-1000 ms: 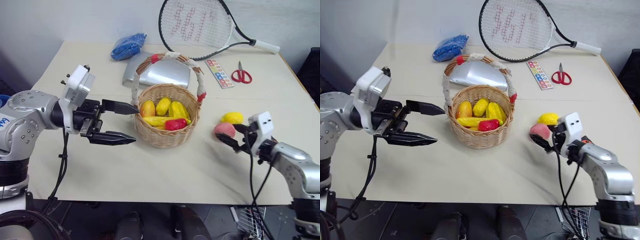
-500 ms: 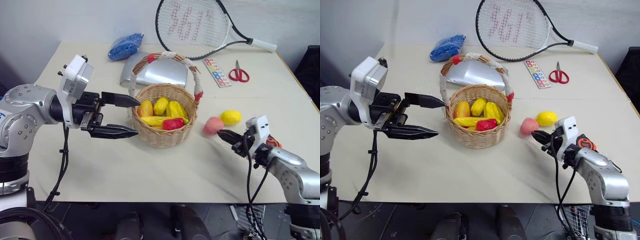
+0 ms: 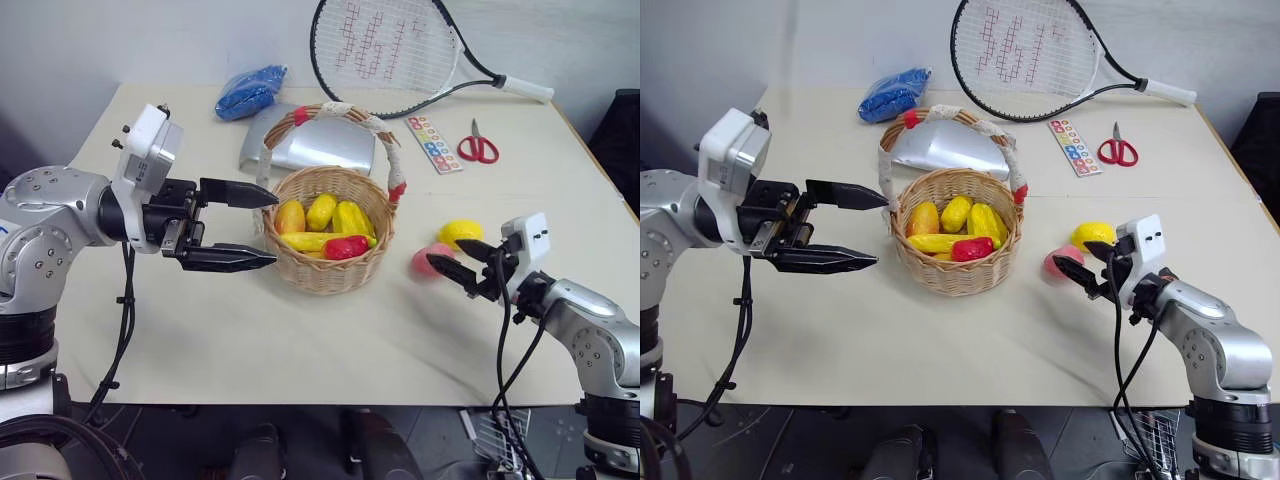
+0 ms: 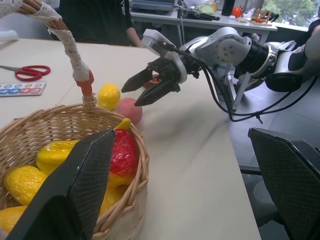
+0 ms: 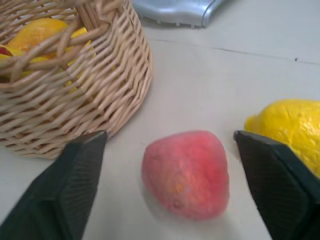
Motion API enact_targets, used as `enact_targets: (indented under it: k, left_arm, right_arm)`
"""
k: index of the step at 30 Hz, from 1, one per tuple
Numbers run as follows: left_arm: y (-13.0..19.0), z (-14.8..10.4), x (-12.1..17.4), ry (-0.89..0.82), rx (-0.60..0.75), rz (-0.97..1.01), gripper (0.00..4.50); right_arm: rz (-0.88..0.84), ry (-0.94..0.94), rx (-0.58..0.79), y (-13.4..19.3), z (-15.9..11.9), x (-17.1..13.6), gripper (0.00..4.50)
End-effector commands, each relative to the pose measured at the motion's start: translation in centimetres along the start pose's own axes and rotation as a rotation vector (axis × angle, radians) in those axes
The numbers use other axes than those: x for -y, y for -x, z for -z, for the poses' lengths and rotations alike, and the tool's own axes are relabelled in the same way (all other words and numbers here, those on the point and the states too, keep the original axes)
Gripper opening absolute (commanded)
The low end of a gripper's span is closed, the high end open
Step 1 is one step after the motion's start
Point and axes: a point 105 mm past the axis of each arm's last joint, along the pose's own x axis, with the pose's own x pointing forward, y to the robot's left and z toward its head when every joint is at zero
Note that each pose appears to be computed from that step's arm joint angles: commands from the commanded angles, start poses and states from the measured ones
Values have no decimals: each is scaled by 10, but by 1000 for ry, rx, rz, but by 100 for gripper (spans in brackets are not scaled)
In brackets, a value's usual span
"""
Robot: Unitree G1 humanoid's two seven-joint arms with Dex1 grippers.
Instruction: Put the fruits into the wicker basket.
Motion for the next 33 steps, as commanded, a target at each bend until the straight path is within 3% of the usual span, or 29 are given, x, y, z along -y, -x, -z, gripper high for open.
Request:
enact_targets:
  k: [1, 6, 9, 11, 14, 16, 20, 22, 27, 33]
  left_arm:
    - [6, -14, 0, -66, 15, -26, 450]
    - [5, -16, -1, -68, 15, -31, 450]
    - [5, -16, -3, -71, 13, -39, 450]
    - [5, -17, -4, -71, 14, -44, 450]
    - [5, -15, -4, -68, 12, -51, 450]
    - [5, -15, -4, -65, 12, -58, 450]
    - [5, -15, -1, -61, 17, -58, 450]
    - [5, -15, 1, -60, 16, -53, 450]
    - [3, -14, -2, -62, 15, -55, 450]
    - [-1, -15, -2, -73, 21, -54, 450]
  right_arm:
    - [19, 24, -24, -8, 7, 4, 444]
    - [77, 14, -49, -23, 18, 20, 444]
    - [81, 14, -32, -29, 20, 24, 384]
    - [54, 7, -12, -30, 18, 20, 316]
    - [-4, 12, 7, -25, 15, 9, 266]
    - [-87, 14, 51, -18, 5, -6, 259]
    - [-412, -2, 192, 8, -44, -70, 259]
    - [-477, 10, 229, 7, -65, -91, 259]
    - [-459, 25, 250, -30, -90, -118, 259]
    - [-319, 204, 246, -87, -93, -127, 259]
